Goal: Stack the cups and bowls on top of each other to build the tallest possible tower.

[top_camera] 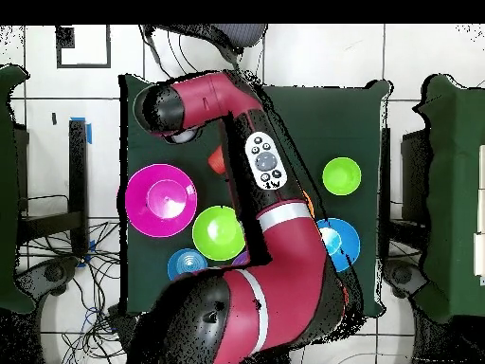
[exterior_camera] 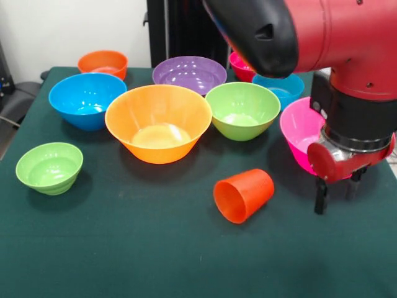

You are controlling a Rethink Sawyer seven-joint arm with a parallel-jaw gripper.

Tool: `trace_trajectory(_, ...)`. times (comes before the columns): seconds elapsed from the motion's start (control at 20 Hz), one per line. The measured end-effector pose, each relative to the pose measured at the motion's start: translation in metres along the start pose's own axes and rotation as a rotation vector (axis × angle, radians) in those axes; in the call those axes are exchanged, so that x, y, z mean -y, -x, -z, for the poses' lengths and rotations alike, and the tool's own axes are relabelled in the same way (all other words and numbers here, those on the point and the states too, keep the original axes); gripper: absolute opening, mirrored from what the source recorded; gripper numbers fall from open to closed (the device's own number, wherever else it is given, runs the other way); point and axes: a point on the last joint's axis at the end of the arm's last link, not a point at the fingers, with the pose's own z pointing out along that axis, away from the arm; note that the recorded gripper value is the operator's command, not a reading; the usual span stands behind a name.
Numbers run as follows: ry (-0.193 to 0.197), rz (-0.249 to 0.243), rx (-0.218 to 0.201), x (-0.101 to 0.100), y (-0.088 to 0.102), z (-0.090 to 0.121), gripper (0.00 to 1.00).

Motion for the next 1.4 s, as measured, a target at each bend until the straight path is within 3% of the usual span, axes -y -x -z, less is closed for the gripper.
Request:
trace_trajectory(0.3,-0.006,-0.064,0.012,0.038,0.002,-0.007,1.0)
trace_trajectory(0.5,-0.004,-0.119,0.003,0.073,-0.006,-0.017,1.0)
trace_trajectory(0.7,0.001,-0.147,-0.015,0.093,-0.012,-0.025,1.0)
trace_trajectory(0.9,0.021,-0.17,-0.077,0.107,-0.025,-0.035,1.0)
trace_trajectory(1.1,0.053,-0.176,-0.168,0.107,-0.037,-0.042,1.0)
trace_trajectory(1.4,0.087,-0.168,-0.253,0.107,-0.049,-0.047,1.0)
